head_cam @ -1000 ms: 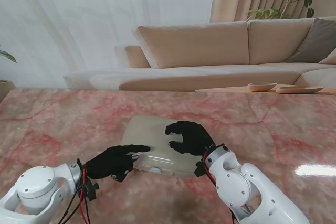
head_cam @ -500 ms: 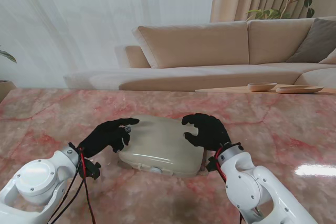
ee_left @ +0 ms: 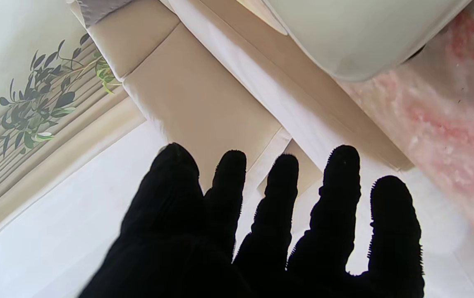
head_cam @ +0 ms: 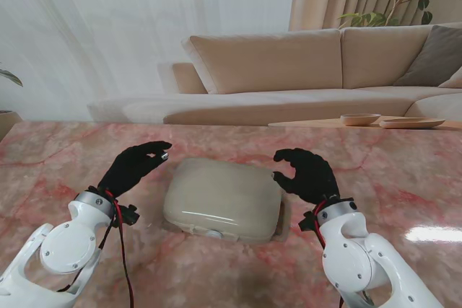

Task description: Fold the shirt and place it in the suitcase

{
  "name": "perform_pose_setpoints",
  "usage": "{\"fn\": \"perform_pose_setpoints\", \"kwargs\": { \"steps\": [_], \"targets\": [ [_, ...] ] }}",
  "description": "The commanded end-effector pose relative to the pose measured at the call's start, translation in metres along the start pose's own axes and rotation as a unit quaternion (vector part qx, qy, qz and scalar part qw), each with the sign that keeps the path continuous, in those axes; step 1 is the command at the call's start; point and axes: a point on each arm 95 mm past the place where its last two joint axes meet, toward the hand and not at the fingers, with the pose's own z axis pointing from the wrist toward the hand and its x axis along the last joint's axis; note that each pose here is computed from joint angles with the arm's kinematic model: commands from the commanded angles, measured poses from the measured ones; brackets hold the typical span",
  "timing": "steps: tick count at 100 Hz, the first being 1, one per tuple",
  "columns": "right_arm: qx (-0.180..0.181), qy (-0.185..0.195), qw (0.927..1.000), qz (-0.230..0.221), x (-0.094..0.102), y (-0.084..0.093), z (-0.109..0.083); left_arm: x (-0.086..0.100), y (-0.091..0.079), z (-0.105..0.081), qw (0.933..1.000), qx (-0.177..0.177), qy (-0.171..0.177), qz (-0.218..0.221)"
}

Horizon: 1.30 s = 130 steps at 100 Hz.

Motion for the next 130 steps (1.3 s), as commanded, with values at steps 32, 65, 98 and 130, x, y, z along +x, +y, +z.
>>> {"fn": "perform_pose_setpoints", "kwargs": {
  "steps": [32,65,98,130],
  "targets": [
    [-0.015,-0.061,0.9979,0.012,-0.021,-0.002,-0.009,-0.010,0.001,0.016,0.9983,0.040,-0.005,0.042],
    [-0.040,-0.104,0.9935,0.024,-0.034,0.000,-0.019,-0.028,-0.005,0.015,0.9985,0.046,-0.018,0.023],
    [-0.045,-0.121,0.9909,0.038,-0.042,-0.011,-0.024,-0.041,0.001,0.011,0.9977,0.054,-0.033,0.024],
    [-0.055,-0.133,0.9884,0.048,-0.049,-0.016,-0.026,-0.043,0.003,0.007,0.9973,0.057,-0.042,0.019]
  ]
}}
